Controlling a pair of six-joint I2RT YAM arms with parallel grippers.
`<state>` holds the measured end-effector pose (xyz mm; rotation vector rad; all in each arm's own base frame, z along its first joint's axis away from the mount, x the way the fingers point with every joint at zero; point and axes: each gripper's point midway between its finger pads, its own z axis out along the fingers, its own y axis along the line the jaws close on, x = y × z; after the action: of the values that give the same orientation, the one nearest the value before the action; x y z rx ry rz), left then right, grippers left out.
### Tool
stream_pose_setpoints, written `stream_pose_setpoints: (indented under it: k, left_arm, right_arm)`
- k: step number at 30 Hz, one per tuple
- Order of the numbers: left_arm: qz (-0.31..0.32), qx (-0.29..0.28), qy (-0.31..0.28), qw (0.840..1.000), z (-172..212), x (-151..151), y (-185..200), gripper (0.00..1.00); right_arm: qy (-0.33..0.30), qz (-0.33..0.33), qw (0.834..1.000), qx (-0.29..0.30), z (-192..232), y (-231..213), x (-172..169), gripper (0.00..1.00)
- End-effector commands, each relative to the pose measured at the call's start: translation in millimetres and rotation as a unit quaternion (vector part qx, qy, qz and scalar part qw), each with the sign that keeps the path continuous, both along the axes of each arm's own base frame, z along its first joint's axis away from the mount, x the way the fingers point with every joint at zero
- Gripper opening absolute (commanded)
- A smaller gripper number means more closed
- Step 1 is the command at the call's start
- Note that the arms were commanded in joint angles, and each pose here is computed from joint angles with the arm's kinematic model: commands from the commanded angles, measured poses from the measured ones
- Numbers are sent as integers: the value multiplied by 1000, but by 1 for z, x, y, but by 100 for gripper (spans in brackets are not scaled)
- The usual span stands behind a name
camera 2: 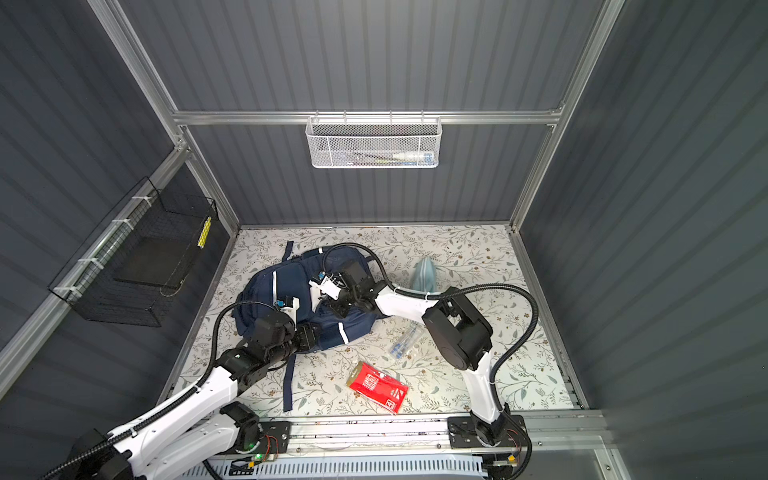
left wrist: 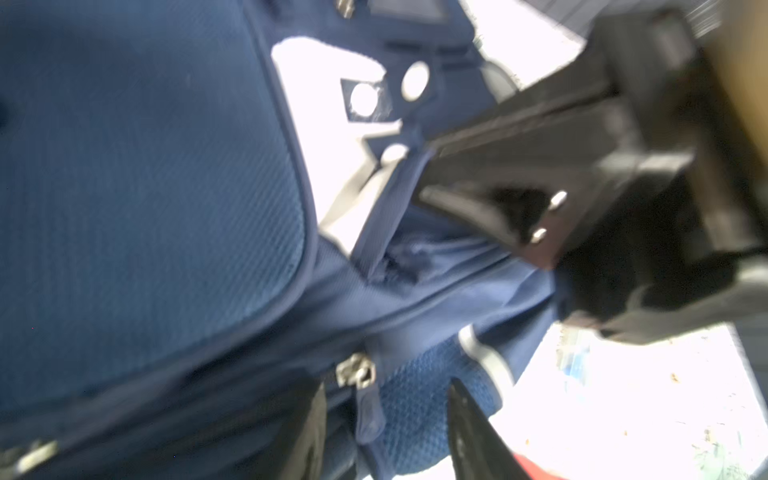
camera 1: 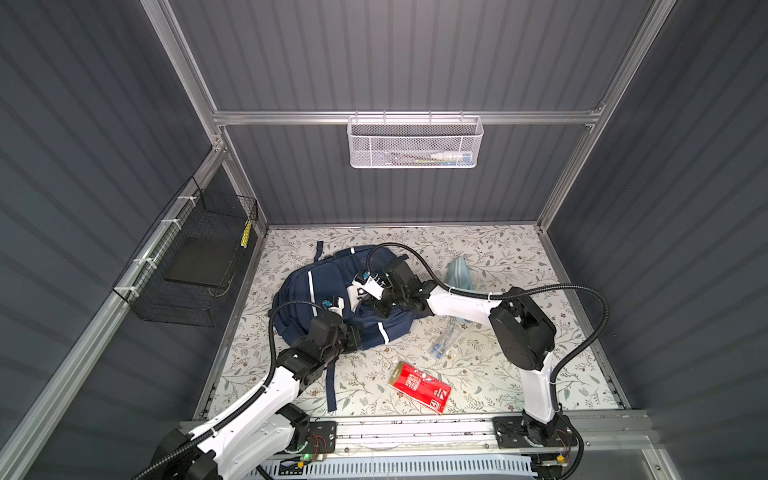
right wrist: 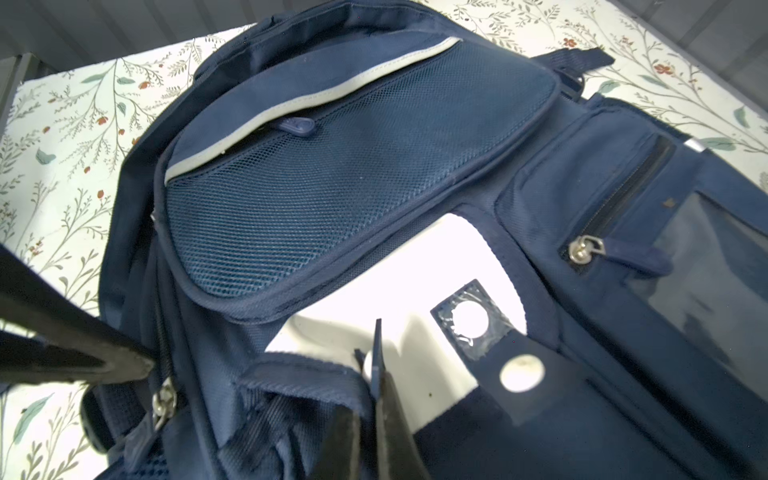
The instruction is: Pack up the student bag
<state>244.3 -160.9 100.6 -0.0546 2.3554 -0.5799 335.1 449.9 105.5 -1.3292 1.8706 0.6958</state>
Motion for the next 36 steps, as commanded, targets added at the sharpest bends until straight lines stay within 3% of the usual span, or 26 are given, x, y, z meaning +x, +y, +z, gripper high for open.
stream_pose_setpoints:
  k: [1, 7, 11, 14, 16, 18, 20, 21, 25, 28, 36]
  left_arm:
    - [48, 38, 43, 997, -17, -3, 8, 50]
    - [81, 110, 54, 989, -34, -1, 14, 49]
    - [80, 147, 38, 985, -31, 13, 13, 42]
    - [65, 133, 24, 989, -25, 21, 0, 29]
    - [57, 136, 29, 989, -25, 24, -4, 12]
    - [60, 142, 37, 987, -26, 22, -2, 0]
    - [61, 135, 40, 988, -25, 19, -1, 0]
    - [63, 128, 42, 989, -23, 17, 0, 0]
    - [64, 98, 50, 992, -16, 9, 6, 0]
    - [50, 63, 52, 995, -12, 8, 1, 0]
    - [20, 24, 45, 999, 14, 10, -16, 0]
  right_arm:
    - [1, -43, 999, -4, -4, -12, 15, 0]
    - [9, -47, 999, 2, -7, -14, 12, 0]
    - [18, -42, 999, 6, -8, -13, 8, 0]
    - [23, -44, 999, 6, -9, -15, 5, 0]
    - [24, -45, 999, 5, -10, -17, 3, 0]
    - [25, -54, 998, -4, -13, -23, 3, 0]
    - [16, -64, 998, -20, -15, -31, 3, 0]
    - [7, -68, 997, -32, -16, -37, 4, 2]
    - [-46, -75, 993, -84, -15, -65, 2, 31]
    - [-73, -36, 993, -83, -5, -73, -14, 42]
    - [-97, 75, 992, -28, 3, -33, -70, 54]
